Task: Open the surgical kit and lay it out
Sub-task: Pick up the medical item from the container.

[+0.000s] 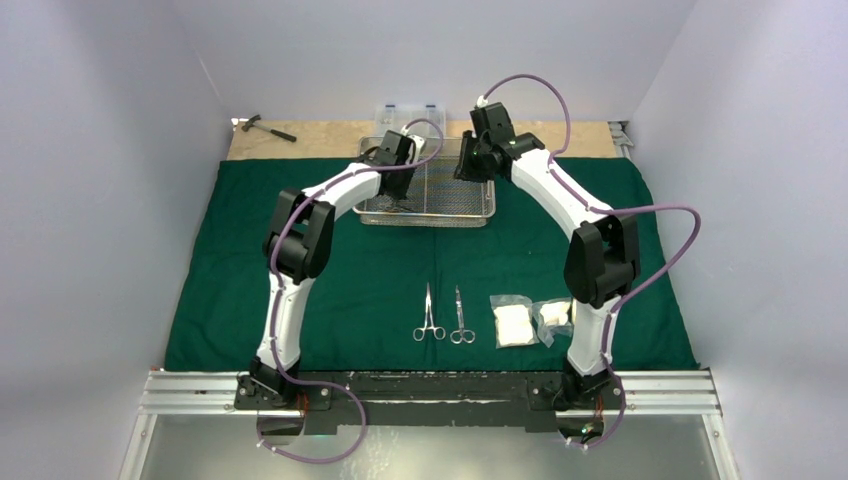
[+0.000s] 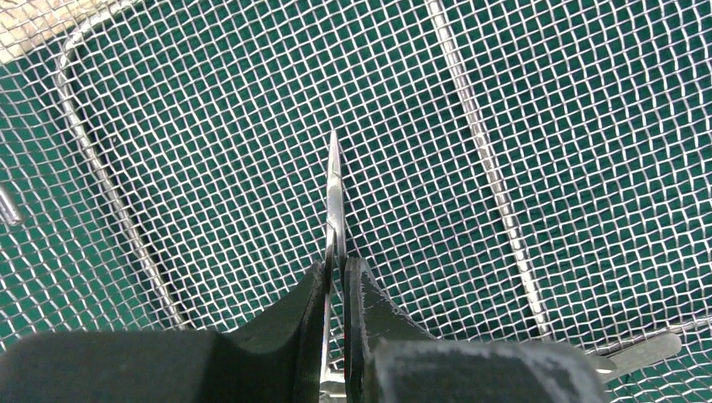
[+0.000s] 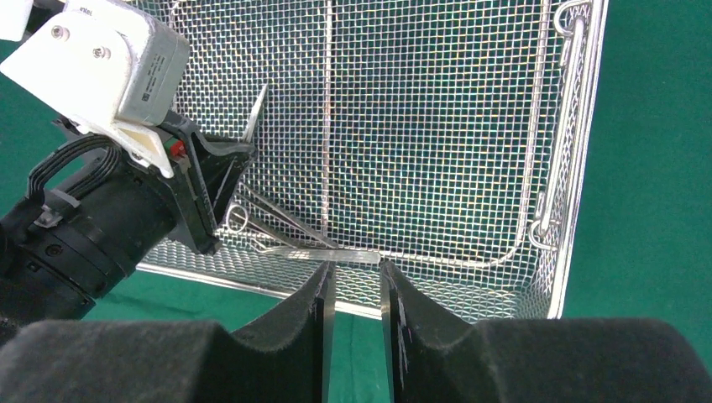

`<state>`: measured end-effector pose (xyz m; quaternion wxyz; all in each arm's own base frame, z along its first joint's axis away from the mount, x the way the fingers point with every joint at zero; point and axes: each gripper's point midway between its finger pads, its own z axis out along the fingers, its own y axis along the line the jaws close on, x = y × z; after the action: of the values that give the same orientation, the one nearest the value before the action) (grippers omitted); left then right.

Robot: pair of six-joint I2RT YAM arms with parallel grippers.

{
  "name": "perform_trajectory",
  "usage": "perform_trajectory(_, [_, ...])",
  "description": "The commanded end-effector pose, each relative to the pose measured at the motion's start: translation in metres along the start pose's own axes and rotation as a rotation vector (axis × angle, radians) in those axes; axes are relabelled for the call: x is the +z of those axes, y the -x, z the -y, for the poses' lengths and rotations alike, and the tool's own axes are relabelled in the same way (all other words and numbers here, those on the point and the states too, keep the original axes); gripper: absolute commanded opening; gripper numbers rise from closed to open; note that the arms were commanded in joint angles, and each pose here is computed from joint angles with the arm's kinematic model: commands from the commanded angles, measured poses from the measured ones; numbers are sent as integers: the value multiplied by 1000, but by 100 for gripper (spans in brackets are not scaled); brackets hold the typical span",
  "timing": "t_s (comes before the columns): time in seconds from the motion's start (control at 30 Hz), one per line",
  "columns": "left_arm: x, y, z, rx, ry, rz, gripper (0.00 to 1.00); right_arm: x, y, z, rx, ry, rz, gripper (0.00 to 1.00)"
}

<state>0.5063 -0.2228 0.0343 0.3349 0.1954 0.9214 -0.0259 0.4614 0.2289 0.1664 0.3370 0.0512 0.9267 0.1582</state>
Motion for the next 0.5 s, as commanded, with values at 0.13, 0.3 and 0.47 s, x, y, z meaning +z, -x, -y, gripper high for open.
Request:
perform_trajectory(0.13, [-27, 45, -10, -35, 30, 74, 0, -21, 17, -14, 8, 56, 39, 28])
perform_trajectory(0.3, [-45, 71, -10, -93, -2, 130, 0, -26, 24, -11, 10, 60, 61, 28])
perform_trajectory(0.47, [-62, 90, -16, -194, -34, 177, 0, -33, 26, -14, 22, 106, 59, 28])
